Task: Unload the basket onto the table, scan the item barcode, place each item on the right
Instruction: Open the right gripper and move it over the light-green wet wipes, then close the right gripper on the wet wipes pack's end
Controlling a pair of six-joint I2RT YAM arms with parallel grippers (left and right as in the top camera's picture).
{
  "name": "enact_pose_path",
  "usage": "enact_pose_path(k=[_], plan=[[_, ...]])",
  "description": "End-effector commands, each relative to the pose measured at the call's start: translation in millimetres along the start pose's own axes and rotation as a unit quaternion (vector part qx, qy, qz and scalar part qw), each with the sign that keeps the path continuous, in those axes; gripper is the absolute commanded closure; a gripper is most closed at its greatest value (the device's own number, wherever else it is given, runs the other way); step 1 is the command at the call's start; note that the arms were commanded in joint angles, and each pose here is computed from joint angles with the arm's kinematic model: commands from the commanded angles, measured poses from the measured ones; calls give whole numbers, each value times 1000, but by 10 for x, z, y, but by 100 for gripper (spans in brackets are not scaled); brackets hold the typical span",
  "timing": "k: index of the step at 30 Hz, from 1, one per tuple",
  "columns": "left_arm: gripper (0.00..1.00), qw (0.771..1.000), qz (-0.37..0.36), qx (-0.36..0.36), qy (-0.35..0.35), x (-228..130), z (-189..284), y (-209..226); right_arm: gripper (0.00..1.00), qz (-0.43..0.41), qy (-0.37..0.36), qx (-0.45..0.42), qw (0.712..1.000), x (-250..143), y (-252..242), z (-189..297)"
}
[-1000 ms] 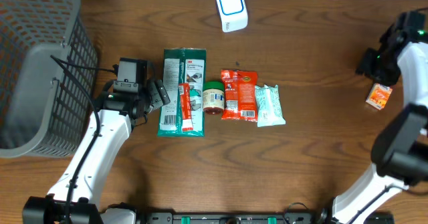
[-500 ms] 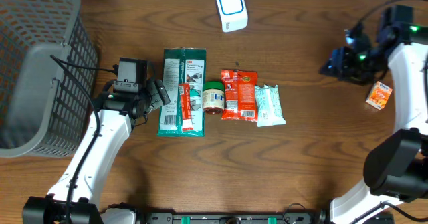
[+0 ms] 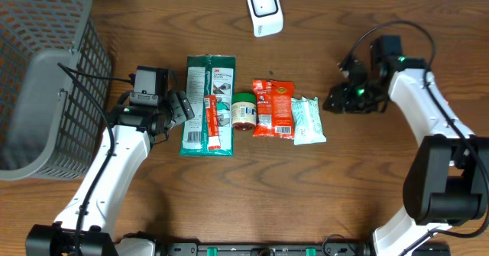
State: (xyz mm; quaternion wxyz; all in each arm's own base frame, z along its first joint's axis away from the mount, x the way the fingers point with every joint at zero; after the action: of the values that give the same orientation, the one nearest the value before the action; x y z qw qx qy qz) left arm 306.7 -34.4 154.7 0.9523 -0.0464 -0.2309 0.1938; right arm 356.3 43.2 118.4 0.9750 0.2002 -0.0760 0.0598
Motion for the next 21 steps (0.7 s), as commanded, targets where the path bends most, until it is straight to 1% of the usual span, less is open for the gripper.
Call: enact_pose_path(k=[1,9,21], plan=[[13,1000,-3,4,-14,68,48,2,48,27,-2,7,1000,-64,76,-208],[13,1000,-3,4,-14,67,48,2,48,65,-32,19,997,-111,153,-503],[13,1000,-3,4,-14,68,48,2,45,70,-56,20,996,-83,145,-577]])
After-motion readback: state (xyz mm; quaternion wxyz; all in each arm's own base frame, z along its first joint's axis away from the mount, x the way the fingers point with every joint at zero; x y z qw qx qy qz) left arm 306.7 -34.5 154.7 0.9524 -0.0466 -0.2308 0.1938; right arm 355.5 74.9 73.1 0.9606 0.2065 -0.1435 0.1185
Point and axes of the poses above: each gripper's point midway between its finger pads, its own z axis back along the fingers, its own y axis along the line the jaws close on, x = y × z, the point moved 6 cm from there along z, back along the fingers, and after that the axes turned 1 degree about z, right-handed, at the moved point
